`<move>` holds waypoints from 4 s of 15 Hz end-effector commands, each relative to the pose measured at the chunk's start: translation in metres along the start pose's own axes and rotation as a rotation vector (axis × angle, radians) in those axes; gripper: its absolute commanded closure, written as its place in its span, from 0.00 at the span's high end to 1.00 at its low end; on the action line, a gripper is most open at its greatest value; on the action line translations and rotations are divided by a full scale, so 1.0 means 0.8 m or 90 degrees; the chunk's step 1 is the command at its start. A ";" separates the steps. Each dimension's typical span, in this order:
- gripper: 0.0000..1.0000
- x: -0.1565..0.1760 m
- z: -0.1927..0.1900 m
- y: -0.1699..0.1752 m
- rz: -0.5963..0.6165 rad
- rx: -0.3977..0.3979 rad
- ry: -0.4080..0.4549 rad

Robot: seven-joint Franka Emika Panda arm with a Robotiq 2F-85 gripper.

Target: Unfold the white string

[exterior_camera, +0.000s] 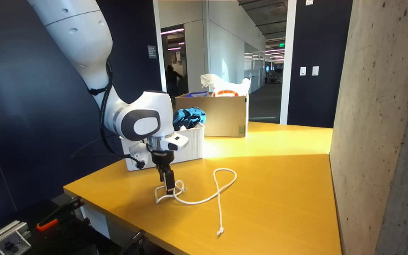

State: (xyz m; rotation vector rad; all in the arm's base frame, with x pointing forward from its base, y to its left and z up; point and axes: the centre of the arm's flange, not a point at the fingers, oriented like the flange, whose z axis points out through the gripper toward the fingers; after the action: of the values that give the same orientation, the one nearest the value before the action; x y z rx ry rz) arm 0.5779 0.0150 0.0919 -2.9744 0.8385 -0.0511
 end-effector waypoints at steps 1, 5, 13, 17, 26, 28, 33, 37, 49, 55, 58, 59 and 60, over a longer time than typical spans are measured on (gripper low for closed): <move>1.00 -0.009 -0.021 0.003 -0.001 0.025 0.055; 1.00 -0.016 -0.047 -0.005 -0.013 0.080 0.119; 1.00 -0.040 -0.074 0.011 -0.007 0.086 0.133; 1.00 -0.039 -0.079 0.035 0.028 0.112 0.121; 0.94 -0.007 -0.073 0.012 0.110 0.195 0.081; 0.65 -0.008 -0.070 0.016 0.116 0.201 0.072; 0.27 -0.005 -0.065 0.034 0.136 0.194 0.049; 0.00 0.006 -0.063 0.047 0.153 0.181 0.029; 0.00 0.037 -0.044 0.056 0.176 0.122 -0.034; 0.00 0.049 -0.032 0.047 0.179 0.105 -0.050; 0.00 0.057 -0.021 0.052 0.187 0.099 -0.061; 0.00 0.061 -0.017 0.053 0.189 0.097 -0.064; 0.00 0.065 -0.014 0.054 0.191 0.094 -0.066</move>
State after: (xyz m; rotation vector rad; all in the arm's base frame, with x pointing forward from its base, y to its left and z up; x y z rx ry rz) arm 0.5833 -0.0441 0.1074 -2.6632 1.1734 0.0194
